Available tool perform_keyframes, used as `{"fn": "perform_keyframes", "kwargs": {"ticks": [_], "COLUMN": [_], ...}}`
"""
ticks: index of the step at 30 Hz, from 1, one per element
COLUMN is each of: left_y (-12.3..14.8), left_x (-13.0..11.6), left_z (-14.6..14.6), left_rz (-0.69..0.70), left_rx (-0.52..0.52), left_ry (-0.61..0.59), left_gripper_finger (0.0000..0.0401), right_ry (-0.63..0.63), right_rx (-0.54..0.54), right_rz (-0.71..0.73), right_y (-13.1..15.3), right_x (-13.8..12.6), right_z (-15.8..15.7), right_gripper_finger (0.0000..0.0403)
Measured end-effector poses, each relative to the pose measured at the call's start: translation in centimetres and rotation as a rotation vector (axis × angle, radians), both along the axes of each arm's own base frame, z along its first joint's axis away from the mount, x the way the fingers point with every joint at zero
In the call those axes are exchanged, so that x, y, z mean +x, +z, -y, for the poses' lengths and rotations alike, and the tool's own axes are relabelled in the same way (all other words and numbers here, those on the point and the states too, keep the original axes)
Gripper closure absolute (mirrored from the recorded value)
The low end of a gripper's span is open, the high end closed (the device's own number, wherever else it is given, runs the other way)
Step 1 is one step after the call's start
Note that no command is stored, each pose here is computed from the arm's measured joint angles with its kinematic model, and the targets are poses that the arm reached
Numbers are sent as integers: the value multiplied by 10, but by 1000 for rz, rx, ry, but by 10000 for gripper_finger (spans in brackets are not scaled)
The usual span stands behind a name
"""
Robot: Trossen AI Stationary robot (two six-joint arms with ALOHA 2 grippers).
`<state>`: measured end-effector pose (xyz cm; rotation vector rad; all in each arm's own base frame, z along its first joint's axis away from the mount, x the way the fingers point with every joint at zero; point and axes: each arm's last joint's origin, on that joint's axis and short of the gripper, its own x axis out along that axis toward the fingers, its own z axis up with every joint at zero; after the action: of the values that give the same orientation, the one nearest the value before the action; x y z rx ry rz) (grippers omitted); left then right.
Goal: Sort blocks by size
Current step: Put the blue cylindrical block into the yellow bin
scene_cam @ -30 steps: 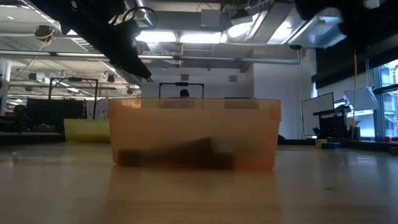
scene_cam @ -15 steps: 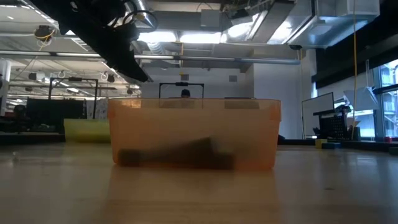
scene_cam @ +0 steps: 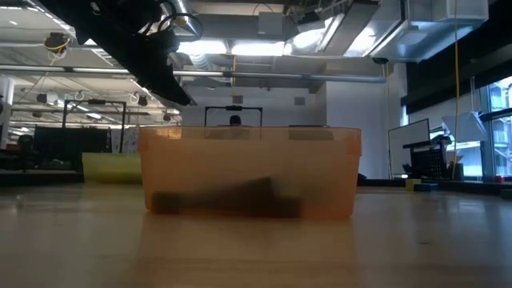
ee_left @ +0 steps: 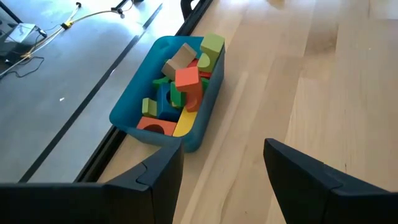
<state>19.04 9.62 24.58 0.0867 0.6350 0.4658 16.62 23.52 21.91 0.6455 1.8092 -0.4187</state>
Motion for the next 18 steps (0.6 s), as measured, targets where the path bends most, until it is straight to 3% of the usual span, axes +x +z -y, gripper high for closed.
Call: {"fn": "perform_keyframes", "kwargs": {"ticks": [18], "left_y": [0], "left_x": [0], "left_z": [0], "left_rz": [-1], "left_rx": [2], "left_ry": [-1], "left_gripper_finger": [196], "right_ry": [214], "right_rx": [-110], "right_rz": [-41], "right_y": [-31], "right_x": [-28], "right_z": [-28], "right_gripper_finger": [117]}}
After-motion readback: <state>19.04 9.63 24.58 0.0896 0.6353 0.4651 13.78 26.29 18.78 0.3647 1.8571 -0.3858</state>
